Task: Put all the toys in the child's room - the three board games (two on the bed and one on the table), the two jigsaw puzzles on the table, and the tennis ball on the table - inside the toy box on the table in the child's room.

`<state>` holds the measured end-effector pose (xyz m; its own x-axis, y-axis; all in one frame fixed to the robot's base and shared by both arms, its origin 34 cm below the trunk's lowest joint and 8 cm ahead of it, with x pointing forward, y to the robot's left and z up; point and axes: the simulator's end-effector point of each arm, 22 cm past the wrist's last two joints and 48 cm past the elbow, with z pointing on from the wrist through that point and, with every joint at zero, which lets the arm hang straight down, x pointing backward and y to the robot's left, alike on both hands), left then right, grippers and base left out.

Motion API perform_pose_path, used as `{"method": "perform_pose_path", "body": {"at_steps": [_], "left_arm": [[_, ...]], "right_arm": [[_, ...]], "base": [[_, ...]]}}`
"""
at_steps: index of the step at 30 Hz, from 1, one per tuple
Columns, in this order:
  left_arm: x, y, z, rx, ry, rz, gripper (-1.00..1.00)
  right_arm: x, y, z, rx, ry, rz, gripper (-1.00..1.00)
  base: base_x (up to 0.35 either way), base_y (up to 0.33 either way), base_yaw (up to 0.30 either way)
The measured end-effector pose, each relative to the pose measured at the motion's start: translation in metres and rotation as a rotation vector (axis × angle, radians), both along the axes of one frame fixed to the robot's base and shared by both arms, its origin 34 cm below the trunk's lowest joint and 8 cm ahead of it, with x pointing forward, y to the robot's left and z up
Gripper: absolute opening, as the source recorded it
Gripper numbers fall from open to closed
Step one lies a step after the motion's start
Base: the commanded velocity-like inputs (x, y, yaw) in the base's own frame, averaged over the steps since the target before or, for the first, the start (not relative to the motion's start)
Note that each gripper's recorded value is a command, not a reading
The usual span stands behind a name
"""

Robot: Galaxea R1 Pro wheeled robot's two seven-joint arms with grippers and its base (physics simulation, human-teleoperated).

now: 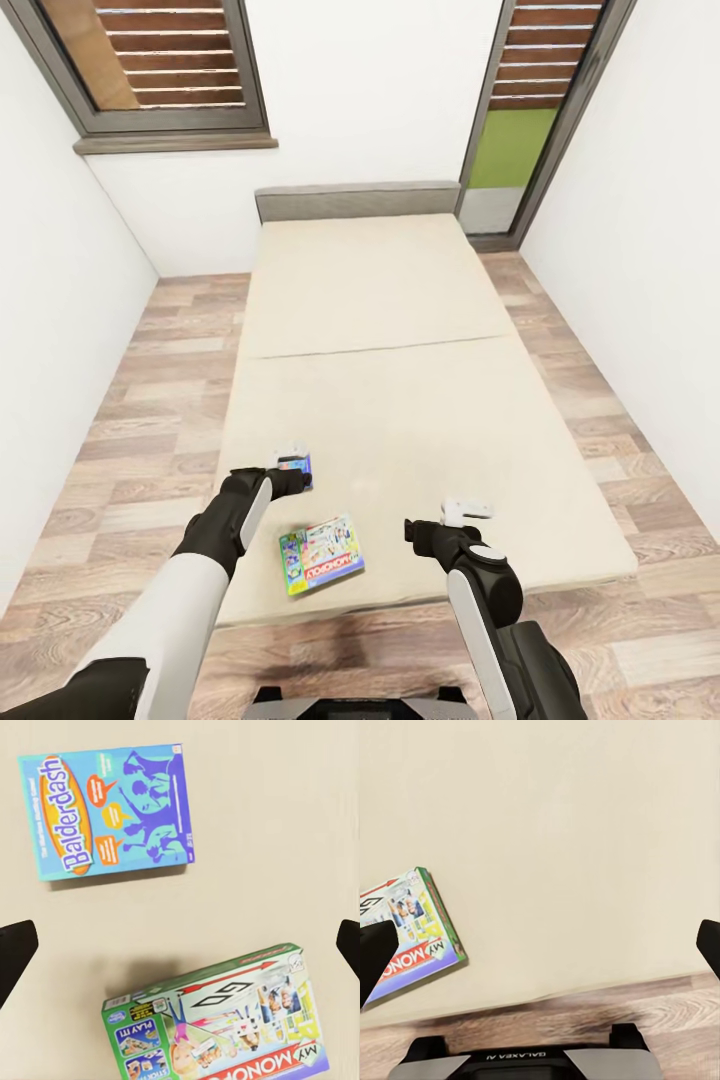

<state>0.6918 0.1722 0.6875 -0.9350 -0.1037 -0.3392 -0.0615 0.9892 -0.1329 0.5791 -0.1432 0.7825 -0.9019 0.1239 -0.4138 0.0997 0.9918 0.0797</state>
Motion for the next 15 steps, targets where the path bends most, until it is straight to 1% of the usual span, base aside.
{"method": "perform_pose_path", "body": {"at_steps": [15], "left_arm": [[-0.005,0.001,-0.013,0.001,0.010,0.002,1.00]], "right_arm": [[-0.004,0.000,-0.011,0.001,0.018,-0.003,1.00]], "base": [[0.000,0.000,0.000]]}}
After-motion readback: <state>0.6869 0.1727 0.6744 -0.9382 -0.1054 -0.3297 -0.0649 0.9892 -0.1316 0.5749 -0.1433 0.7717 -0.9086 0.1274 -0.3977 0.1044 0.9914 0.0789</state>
